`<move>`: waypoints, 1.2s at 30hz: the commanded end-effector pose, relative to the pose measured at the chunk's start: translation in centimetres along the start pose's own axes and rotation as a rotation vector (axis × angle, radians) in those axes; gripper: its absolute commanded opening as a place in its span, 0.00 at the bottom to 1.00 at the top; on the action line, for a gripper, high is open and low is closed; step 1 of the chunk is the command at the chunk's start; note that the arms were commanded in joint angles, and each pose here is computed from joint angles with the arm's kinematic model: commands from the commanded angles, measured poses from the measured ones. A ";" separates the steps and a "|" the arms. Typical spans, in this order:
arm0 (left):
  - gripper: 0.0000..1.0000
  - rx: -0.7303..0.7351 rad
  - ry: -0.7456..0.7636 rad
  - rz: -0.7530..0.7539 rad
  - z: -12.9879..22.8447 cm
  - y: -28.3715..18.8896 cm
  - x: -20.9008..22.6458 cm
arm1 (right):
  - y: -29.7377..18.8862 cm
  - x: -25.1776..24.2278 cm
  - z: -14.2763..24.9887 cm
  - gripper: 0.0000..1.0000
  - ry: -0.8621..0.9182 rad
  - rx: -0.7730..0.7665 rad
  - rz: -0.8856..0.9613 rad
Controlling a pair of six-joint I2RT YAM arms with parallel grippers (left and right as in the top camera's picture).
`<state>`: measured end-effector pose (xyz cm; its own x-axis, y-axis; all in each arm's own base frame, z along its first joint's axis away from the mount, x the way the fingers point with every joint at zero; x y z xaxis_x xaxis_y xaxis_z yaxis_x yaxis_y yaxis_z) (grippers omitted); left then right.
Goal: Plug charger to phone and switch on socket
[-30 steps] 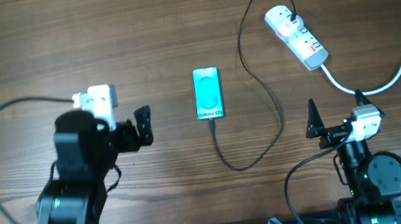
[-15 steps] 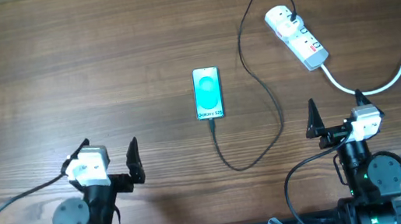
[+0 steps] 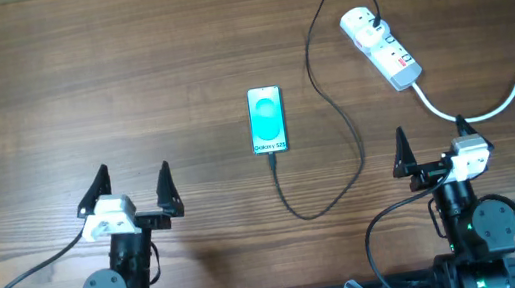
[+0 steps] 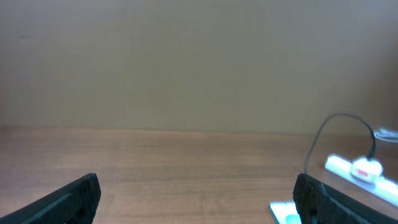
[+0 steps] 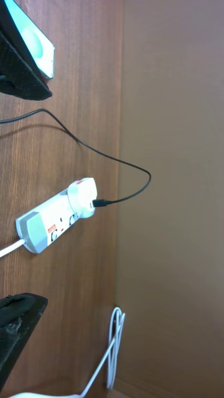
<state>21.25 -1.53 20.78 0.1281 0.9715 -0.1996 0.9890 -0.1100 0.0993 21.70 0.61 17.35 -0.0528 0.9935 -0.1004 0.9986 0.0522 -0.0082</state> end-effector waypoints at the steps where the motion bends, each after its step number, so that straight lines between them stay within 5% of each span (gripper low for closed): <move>1: 1.00 -0.006 -0.079 -0.046 1.1 0.1 1.1 | 0.0 -0.3 -0.1 1.00 -0.012 -0.008 0.022; 7: 1.00 0.154 0.000 -0.118 4.5 -0.3 2.3 | 0.0 -0.3 -0.1 1.00 -0.012 -0.008 0.022; 18: 1.00 0.141 0.156 -0.232 4.0 -0.5 4.1 | 0.0 -0.3 -0.1 1.00 -0.012 -0.008 0.022; 36: 1.00 0.146 0.152 -0.198 4.1 -0.4 3.6 | 0.0 -0.3 -0.1 1.00 -0.013 -0.007 0.022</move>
<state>21.62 1.08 16.03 -0.0731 0.9947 -0.0729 0.9951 0.0678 -0.0725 21.70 0.61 17.34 -0.0528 0.9935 -0.1004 0.9986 0.0522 -0.0086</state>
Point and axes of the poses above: each gripper's point midway between its finger pads, its own y axis out along the fingers, its own x axis along the line the jaws close on, z = x × y, the point moved 3 cm from there along -y, back along the fingers, and after that the axes turned 5 degrees about -y, right-handed, at the moved point
